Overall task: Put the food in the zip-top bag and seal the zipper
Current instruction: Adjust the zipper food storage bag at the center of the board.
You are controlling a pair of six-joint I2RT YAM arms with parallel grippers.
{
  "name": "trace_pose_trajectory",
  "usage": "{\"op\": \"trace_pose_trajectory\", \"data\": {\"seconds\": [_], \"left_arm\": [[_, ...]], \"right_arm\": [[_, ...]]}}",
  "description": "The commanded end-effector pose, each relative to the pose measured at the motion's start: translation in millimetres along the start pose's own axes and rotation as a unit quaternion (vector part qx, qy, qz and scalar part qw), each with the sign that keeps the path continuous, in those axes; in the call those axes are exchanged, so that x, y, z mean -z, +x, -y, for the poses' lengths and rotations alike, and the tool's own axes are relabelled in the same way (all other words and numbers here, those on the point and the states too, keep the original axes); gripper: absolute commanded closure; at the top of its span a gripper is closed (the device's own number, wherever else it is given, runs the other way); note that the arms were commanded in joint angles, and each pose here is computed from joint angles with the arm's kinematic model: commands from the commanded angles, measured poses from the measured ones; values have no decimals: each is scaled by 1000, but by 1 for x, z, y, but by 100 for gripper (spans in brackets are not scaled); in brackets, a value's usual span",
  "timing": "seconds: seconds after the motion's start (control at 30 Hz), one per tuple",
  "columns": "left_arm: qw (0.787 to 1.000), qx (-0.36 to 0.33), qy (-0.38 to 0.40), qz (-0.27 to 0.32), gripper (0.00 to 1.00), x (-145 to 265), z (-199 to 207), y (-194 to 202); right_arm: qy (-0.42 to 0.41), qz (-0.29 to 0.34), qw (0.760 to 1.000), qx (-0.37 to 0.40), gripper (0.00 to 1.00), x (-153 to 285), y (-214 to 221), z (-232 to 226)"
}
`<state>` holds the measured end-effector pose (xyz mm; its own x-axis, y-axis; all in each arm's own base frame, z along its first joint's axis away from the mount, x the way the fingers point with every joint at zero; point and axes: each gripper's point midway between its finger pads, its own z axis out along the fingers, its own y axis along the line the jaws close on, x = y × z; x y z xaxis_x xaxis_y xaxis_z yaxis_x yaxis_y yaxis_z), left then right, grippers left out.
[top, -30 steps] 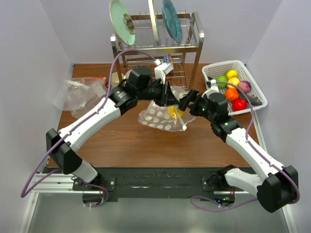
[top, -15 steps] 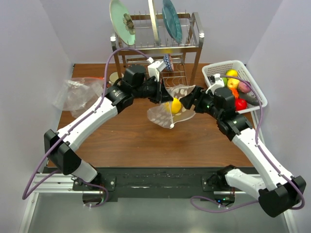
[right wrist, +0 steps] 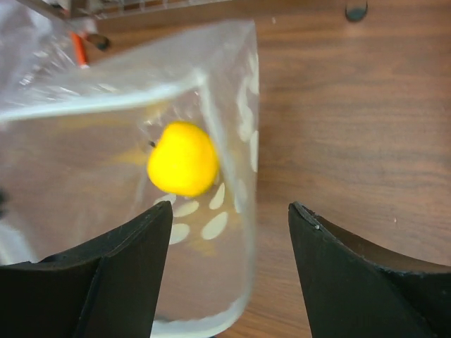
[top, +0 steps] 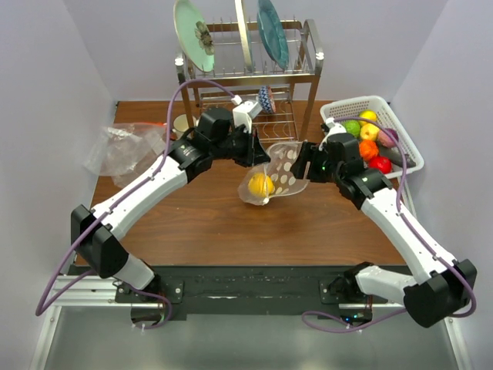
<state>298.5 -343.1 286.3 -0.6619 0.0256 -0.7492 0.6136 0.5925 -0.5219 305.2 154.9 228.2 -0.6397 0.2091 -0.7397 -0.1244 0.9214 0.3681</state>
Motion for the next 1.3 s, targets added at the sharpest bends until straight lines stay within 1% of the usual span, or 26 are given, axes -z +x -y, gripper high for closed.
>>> {"op": "trace_pose_trajectory", "data": {"seconds": [0.0, 0.13, 0.17, 0.23, 0.27, 0.33, 0.37, 0.4, 0.5, 0.53, 0.57, 0.6, 0.63, 0.67, 0.7, 0.77, 0.9, 1.03, 1.07, 1.13, 1.27], "left_arm": [[998, -34, 4, 45, 100, 20, 12, -25], [998, -41, -3, 51, 100, 23, 11, -29], [998, -41, -8, 52, 100, 23, 9, -30], [997, -48, -21, 52, 100, 24, 6, -32], [997, -50, -28, 51, 100, 23, 3, -32], [996, -58, -51, 49, 100, 26, -4, -35], [995, -61, -60, 50, 100, 28, -6, -36], [993, -64, -80, 51, 100, 31, -12, -38], [988, -78, -117, 59, 100, 40, -22, -43], [986, -83, -127, 61, 100, 42, -26, -44], [985, -85, -137, 64, 100, 46, -29, -46], [981, -87, -158, 68, 100, 50, -36, -47], [979, -92, -167, 70, 100, 52, -38, -47], [976, -95, -178, 76, 100, 57, -42, -49], [972, -96, -198, 78, 100, 59, -50, -49], [968, -103, -213, 85, 100, 66, -55, -51], [960, -104, -245, 83, 100, 70, -76, -44], [958, -108, -250, 84, 100, 66, -89, -33], [958, -110, -252, 87, 100, 67, -91, -32], [957, -115, -253, 84, 100, 64, -96, -27], [954, -124, -261, 81, 100, 64, -101, -25]], "right_arm": [[11, 0, 1000, 16, 33, -1, 7, 8], [5, -15, 1000, 20, 48, -4, 12, 6], [2, -14, 1000, 19, 58, -4, 11, 5], [-4, -4, 1000, 18, 70, 0, 5, 1], [-9, 7, 1000, 18, 81, 5, -4, -3], [-11, 13, 1000, 23, 90, 13, -13, -7], [-17, 26, 999, 27, 96, 20, -26, -13], [-15, 25, 999, 30, 99, 24, -28, -13], [-22, 37, 998, 35, 100, 31, -41, -20], [-36, 26, 998, 37, 99, 29, -38, -25], [-41, 19, 998, 37, 80, 26, -36, -27], [-51, 14, 998, 36, 64, 25, -34, -30], [-56, 9, 998, 33, 53, 22, -32, -32], [-64, 0, 997, 31, 38, 18, -26, -34], [-68, 4, 997, 29, 33, 16, -28, -35], [-75, 3, 997, 24, 27, 16, -26, -38], [-85, 11, 996, 23, 24, 20, -30, -42], [-86, 32, 996, 23, 18, 25, -37, -42], [-82, 36, 996, 22, 11, 25, -38, -40], [-63, 51, 997, 22, 6, 27, -43, -33], [-16, 58, 998, 29, 3, 28, -45, -17]]}}
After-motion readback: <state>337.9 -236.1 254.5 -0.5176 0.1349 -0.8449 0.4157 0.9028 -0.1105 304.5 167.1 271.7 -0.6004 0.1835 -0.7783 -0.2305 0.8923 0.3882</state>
